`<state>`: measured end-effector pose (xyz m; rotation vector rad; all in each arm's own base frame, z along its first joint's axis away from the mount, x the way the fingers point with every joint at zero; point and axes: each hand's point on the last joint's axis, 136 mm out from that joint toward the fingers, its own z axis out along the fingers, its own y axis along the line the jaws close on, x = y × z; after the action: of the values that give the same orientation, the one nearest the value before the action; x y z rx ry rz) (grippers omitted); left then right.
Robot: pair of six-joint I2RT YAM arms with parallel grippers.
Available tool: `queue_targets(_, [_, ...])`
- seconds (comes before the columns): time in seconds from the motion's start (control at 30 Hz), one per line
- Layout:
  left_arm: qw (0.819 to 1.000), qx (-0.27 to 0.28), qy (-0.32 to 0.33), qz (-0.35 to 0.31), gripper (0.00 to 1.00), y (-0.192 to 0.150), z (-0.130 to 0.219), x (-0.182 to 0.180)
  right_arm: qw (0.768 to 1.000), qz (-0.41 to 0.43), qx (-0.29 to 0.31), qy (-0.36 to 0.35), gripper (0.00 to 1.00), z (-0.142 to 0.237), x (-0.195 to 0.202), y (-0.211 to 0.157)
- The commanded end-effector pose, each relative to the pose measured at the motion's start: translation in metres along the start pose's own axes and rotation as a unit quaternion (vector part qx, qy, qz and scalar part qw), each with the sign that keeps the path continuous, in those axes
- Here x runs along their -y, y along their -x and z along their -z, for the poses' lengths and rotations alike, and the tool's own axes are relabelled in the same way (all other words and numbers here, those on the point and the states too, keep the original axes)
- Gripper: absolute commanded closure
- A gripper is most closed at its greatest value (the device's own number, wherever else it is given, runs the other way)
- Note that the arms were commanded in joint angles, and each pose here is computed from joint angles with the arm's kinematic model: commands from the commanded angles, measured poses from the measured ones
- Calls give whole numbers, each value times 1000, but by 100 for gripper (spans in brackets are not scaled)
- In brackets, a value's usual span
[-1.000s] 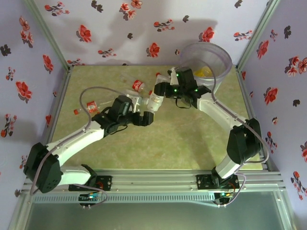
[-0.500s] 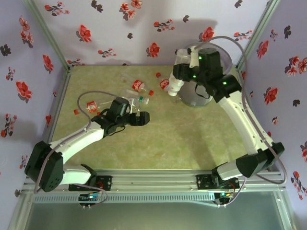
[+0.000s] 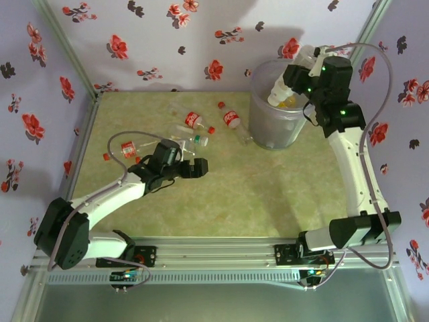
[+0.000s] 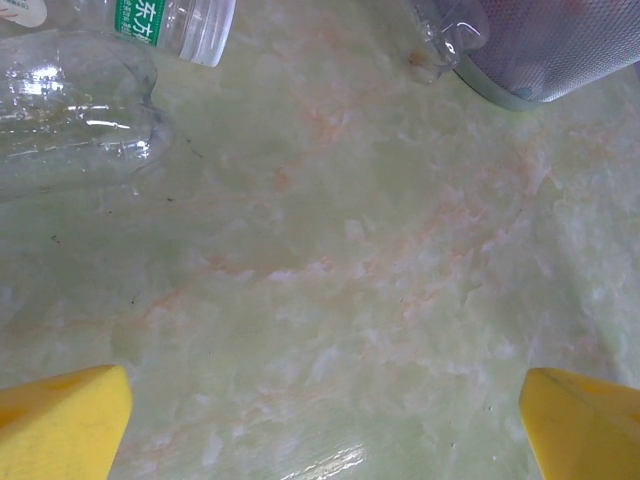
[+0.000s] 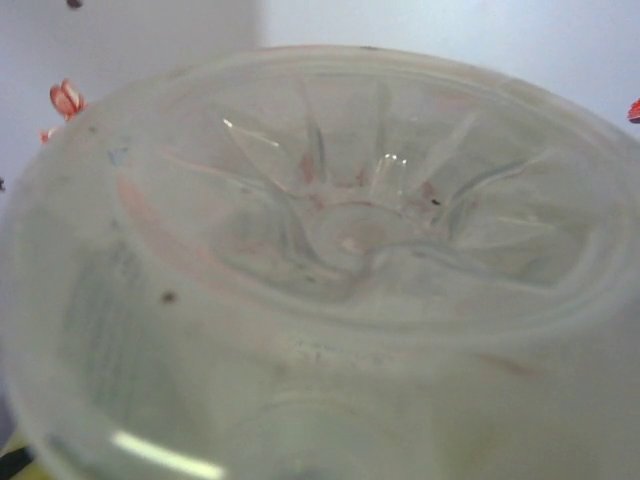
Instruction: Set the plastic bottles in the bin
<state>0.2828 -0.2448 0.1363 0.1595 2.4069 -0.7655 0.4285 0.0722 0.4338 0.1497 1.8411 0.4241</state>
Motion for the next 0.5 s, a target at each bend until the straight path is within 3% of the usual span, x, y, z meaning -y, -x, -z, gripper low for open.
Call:
queue_targets(0.0, [1000, 16, -12, 6, 0, 6, 7, 3, 998, -45, 38, 12, 46, -9, 8, 16])
queue_targets(0.23, [1000, 15, -10, 4, 0, 6, 7, 1, 996, -81, 41, -7, 46, -40, 35, -5])
queue_targets(0.47, [1000, 15, -8, 6, 0, 5, 8, -1, 997, -67, -36, -25, 46, -80, 51, -49])
